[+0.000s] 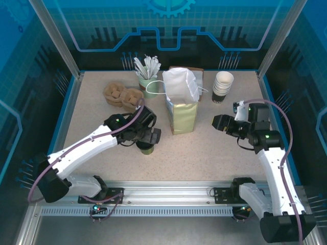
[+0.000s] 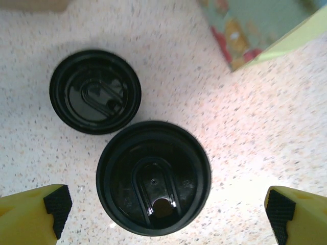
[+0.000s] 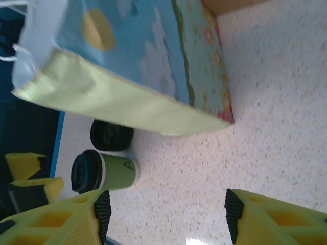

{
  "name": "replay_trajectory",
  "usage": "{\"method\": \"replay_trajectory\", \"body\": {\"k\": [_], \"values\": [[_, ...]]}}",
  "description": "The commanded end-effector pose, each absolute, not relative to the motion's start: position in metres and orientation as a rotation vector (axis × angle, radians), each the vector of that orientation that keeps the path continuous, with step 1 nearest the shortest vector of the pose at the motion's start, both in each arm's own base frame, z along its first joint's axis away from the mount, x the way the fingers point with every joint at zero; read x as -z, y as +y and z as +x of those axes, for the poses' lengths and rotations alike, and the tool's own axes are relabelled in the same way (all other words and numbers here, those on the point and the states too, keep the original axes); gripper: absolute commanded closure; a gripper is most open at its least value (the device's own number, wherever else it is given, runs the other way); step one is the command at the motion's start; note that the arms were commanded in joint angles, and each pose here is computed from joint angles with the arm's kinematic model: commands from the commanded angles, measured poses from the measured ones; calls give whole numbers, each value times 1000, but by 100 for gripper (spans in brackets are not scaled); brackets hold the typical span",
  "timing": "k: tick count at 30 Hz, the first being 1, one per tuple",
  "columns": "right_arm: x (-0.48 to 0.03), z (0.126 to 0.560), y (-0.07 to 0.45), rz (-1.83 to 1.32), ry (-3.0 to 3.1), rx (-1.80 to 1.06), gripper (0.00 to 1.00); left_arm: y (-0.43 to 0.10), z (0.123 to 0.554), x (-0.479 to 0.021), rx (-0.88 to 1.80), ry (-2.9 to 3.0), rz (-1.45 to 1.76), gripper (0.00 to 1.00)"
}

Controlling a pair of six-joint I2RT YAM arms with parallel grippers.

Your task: Pack the takeout coffee

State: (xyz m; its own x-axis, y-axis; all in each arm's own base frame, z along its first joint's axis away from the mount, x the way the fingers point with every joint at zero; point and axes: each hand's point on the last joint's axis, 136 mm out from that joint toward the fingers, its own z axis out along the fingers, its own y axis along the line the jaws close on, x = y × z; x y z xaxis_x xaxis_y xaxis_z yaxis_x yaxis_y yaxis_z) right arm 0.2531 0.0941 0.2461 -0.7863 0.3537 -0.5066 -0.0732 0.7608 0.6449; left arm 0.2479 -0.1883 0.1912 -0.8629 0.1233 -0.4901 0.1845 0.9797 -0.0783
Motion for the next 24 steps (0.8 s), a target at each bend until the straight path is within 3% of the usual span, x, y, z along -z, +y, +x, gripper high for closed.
{"method": "replay_trajectory", "body": {"k": [1, 6, 14, 24], "values": [[-265, 265, 86, 198, 2294, -853, 38, -185, 251, -228, 235, 2531, 236, 1], [-286, 289, 87, 207, 2263, -890, 40, -175, 262, -266, 328, 2399, 165, 1], [-331, 312, 96, 177, 2192, -936, 40, -111, 306, -310, 318, 2197, -184, 1], [-371, 316, 131, 66, 2144, -983, 41, -20, 376, -249, 601, 2042, -797, 1]]}}
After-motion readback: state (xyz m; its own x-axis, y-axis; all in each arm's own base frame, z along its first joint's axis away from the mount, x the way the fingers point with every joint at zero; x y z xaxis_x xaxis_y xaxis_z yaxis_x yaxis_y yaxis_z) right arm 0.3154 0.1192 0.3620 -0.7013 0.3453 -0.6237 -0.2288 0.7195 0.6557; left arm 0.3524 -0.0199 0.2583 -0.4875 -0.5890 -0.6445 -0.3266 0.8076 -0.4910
